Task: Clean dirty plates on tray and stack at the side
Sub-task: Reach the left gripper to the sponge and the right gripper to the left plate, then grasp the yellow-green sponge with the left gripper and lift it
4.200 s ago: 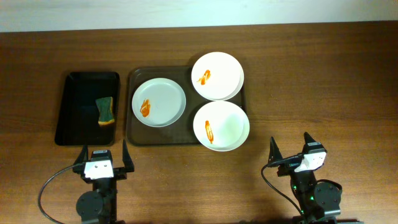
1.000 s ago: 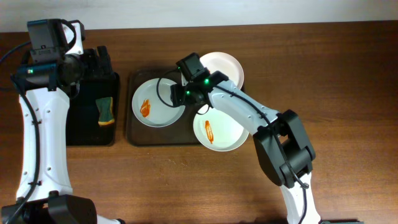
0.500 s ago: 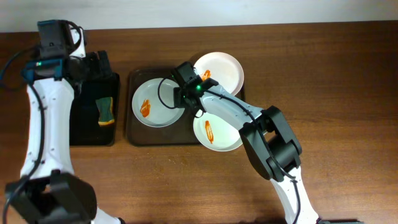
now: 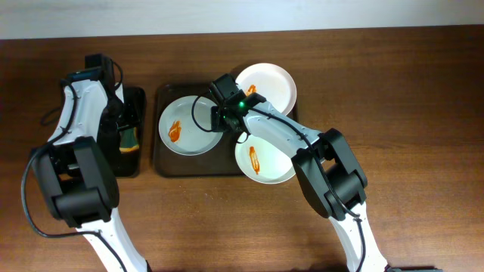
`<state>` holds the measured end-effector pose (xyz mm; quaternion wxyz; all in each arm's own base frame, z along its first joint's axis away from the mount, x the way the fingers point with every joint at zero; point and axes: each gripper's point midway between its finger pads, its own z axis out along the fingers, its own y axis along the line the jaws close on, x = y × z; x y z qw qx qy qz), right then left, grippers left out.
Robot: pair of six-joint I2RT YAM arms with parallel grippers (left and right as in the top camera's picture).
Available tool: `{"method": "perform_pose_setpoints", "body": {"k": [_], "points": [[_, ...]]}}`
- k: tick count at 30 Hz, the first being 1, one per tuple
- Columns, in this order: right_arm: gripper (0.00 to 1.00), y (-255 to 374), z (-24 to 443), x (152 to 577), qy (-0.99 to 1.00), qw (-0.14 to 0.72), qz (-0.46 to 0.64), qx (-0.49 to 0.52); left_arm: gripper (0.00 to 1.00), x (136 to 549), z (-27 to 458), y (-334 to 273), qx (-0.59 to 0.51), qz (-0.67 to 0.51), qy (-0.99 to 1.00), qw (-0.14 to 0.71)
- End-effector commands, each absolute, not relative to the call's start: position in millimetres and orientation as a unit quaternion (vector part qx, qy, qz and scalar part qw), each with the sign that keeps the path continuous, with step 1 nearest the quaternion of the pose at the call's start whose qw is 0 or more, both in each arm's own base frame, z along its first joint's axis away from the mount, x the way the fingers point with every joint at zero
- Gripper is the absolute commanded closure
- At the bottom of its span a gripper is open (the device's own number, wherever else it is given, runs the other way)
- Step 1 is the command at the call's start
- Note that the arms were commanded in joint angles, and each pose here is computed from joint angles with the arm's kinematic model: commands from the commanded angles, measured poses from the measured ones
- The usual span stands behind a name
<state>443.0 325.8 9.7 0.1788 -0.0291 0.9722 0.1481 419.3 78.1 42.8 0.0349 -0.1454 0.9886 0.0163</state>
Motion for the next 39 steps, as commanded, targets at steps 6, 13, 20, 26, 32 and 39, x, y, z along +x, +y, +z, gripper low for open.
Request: {"method": "perform_pose_setpoints", "body": {"k": [6, 13, 20, 26, 32, 39], "points": [[0.96, 324.1, -7.6, 433.4, 0.977, 0.154, 0.141, -0.038, 0.45, 416.7, 3.6, 82.3, -0.159, 0.021, 0.987, -0.003], [0.96, 332.2, -6.7, 427.1, 0.976, 0.138, 0.165, -0.044, 0.99, 417.5, 1.5, 82.3, -0.159, 0.02, 0.987, -0.016], [0.96, 323.9, 0.0, 433.1, 0.975, 0.141, 0.167, -0.037, 0.99, 450.5, 104.7, 72.3, -0.052, -0.019, 0.998, 0.035], [0.96, 312.9, 3.2, 440.4, 0.971, 0.121, 0.202, -0.032, 0.99, 446.9, 108.2, 56.8, -0.006, -0.063, 0.997, 0.032], [0.96, 314.4, 4.2, 439.2, 0.97, 0.115, 0.213, -0.033, 0.99, 446.0, 106.8, 72.0, -0.048, -0.014, 0.998, 0.026], [0.96, 314.4, 4.2, 439.3, 0.97, 0.115, 0.213, -0.032, 0.99, 468.0, 85.4, -45.6, 0.026, -0.058, 0.997, 0.05]]}}
